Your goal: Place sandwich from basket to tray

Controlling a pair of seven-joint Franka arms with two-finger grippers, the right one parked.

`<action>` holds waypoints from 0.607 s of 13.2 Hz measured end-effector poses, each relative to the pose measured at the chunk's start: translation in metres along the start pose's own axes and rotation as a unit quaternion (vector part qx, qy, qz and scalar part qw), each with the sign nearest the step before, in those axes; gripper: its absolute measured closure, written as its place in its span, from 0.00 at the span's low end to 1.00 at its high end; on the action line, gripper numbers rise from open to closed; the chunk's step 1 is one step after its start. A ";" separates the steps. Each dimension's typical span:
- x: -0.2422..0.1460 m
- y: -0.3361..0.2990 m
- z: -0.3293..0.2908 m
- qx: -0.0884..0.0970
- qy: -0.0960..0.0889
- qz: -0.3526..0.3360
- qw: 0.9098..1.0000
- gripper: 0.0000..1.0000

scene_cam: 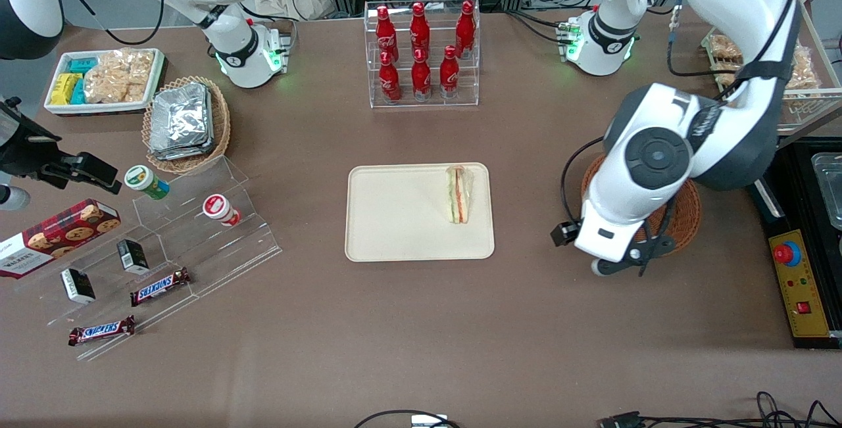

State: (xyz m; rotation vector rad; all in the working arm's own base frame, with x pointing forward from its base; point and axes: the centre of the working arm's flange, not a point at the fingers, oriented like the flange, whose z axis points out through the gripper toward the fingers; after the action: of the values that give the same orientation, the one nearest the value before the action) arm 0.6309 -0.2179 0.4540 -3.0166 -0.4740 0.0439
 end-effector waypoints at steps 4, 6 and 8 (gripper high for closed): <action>0.013 -0.054 -0.032 -0.015 -0.022 0.044 0.999 0.00; 0.017 -0.092 -0.048 -0.026 -0.025 0.073 0.997 0.00; 0.016 -0.134 -0.065 -0.029 -0.017 0.108 0.994 0.00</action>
State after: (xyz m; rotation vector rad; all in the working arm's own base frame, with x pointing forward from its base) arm 0.6080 -0.0915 0.5307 -3.1157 -0.1516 0.0973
